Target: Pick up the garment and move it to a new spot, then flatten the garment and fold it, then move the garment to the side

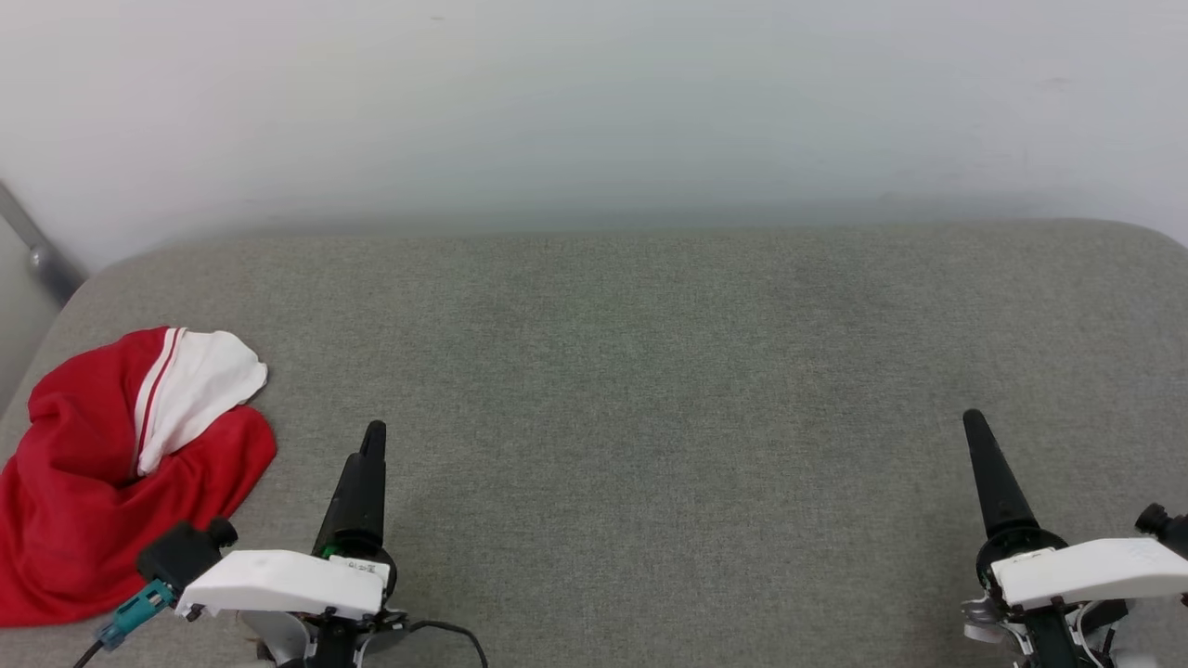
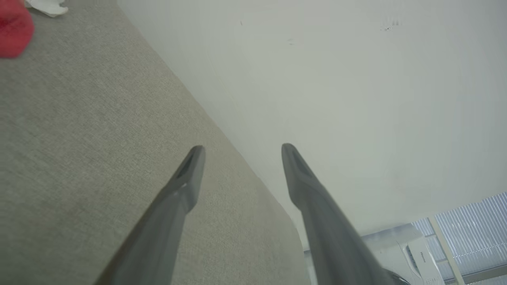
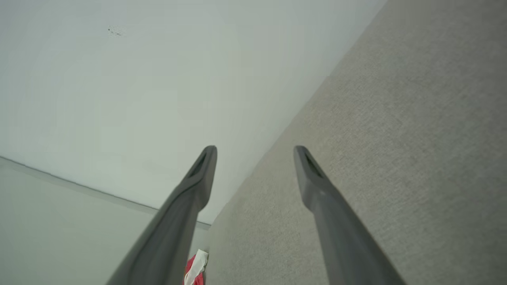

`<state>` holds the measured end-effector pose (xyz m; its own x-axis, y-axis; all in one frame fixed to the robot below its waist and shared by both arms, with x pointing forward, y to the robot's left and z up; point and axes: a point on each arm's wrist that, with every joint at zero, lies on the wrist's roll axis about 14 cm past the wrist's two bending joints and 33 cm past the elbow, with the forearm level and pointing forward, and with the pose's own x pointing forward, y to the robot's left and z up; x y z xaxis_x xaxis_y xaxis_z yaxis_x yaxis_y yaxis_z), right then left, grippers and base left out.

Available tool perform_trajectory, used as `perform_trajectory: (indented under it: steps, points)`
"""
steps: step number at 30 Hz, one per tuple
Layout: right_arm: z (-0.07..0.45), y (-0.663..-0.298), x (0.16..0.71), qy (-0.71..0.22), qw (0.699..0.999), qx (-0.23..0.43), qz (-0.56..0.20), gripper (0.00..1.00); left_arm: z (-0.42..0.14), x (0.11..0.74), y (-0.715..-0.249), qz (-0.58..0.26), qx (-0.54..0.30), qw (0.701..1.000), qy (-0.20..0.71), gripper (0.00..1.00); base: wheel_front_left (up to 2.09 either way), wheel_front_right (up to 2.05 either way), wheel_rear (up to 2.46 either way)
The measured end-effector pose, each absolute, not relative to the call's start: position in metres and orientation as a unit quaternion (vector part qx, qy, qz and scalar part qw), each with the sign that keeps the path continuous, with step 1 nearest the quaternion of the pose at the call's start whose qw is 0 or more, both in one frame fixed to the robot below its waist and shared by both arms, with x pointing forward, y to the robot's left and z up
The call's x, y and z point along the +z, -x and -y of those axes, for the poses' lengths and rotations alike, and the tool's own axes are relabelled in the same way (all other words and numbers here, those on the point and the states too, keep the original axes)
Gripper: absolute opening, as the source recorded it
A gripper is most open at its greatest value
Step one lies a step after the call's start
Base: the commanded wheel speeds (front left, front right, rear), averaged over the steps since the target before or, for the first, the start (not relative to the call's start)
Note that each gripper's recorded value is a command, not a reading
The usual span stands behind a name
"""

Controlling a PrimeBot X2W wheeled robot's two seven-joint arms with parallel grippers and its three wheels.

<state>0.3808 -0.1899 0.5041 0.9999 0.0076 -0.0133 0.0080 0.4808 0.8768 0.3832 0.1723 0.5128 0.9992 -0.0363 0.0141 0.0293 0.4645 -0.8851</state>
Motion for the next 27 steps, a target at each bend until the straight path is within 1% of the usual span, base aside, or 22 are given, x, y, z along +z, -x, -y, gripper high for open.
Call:
perform_trajectory:
  steps: [5,9,16,27]
  points:
    - [0.188,-0.382,0.513,-0.443,0.896,0.013,-0.003,1.00,-0.164,0.512,-0.383,-0.008,-0.028,0.890,0.456,1.00,0.00,0.00,0.00]
    - [0.184,-0.381,0.517,-0.400,0.916,0.024,-0.005,1.00,-0.160,0.513,-0.383,-0.008,-0.034,0.906,0.422,1.00,0.00,0.00,0.00]
    - [0.178,-0.378,0.518,-0.340,0.940,0.037,-0.015,1.00,-0.156,0.513,-0.382,-0.008,-0.043,0.935,0.352,1.00,0.00,0.00,0.00]
    - [0.171,-0.378,0.523,-0.254,0.966,0.052,-0.021,1.00,-0.153,0.510,-0.381,-0.008,-0.052,0.965,0.256,1.00,0.00,0.00,0.00]
